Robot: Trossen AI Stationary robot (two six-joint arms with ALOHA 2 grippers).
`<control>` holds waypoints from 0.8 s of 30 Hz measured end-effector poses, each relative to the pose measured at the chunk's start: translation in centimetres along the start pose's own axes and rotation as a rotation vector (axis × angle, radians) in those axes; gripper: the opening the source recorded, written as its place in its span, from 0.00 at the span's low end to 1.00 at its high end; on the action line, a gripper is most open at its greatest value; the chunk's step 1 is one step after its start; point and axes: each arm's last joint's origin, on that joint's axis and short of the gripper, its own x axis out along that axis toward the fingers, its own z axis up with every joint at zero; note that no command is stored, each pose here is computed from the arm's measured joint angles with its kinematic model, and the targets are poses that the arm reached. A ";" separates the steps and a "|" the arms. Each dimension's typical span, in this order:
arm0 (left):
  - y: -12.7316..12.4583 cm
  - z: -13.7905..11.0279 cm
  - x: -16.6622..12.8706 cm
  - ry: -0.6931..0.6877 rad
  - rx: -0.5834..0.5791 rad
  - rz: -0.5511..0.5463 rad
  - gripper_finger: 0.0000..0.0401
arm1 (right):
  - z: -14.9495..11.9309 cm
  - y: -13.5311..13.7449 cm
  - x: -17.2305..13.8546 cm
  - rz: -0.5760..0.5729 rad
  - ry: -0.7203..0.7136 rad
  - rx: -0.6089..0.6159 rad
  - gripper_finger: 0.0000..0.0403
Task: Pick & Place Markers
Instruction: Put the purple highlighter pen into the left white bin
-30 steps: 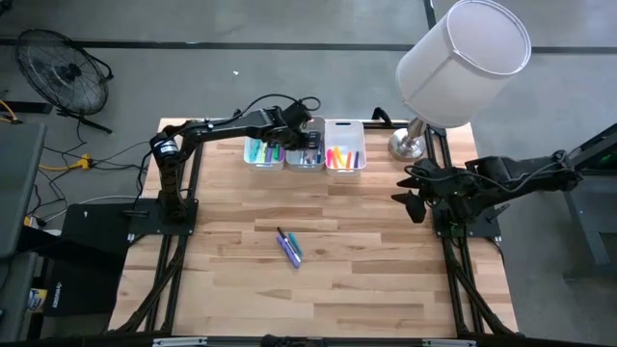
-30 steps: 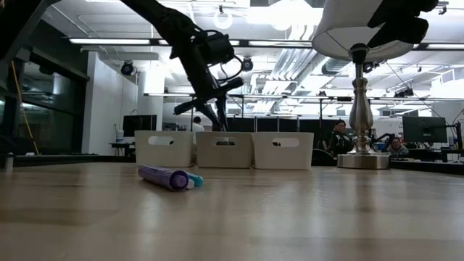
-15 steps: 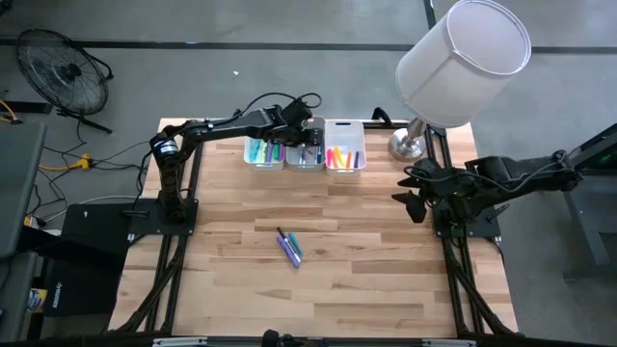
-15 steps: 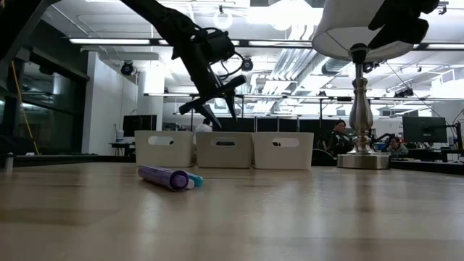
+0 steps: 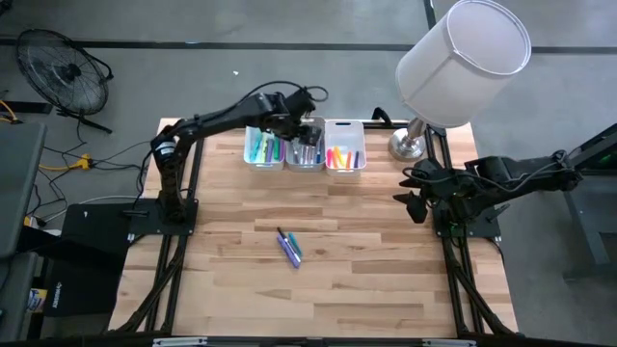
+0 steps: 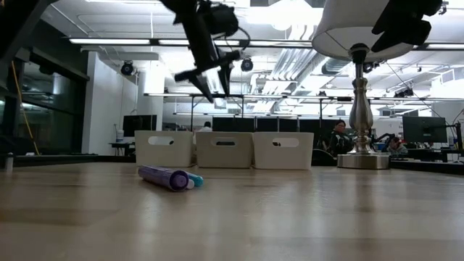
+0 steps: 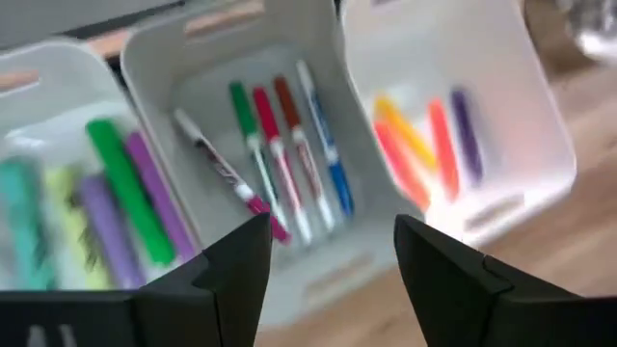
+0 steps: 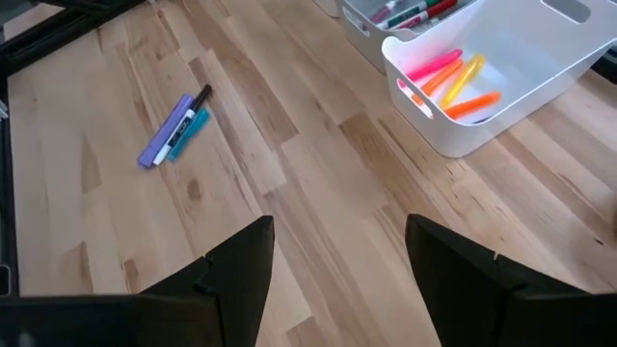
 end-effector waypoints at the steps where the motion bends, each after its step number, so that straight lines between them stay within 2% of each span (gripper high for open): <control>1: -0.3 -0.4 -0.5 0.009 0.016 0.020 0.54 | 0.0 0.0 0.0 -0.001 0.002 -0.001 0.56; 7: -2.1 -3.3 -1.8 0.084 0.075 0.103 0.54 | 0.0 0.0 0.0 0.012 0.012 0.000 0.56; 11: -3.7 -6.1 -2.4 0.143 0.105 0.135 0.54 | -0.1 0.0 0.0 0.018 0.016 -0.001 0.56; 17: -6.2 -10.5 -3.8 0.136 0.109 0.187 0.54 | -0.1 0.0 0.0 0.018 0.016 0.004 0.56; 24: -7.6 -14.9 -5.4 0.161 0.101 0.248 0.54 | -0.1 0.0 0.0 0.017 0.016 0.004 0.56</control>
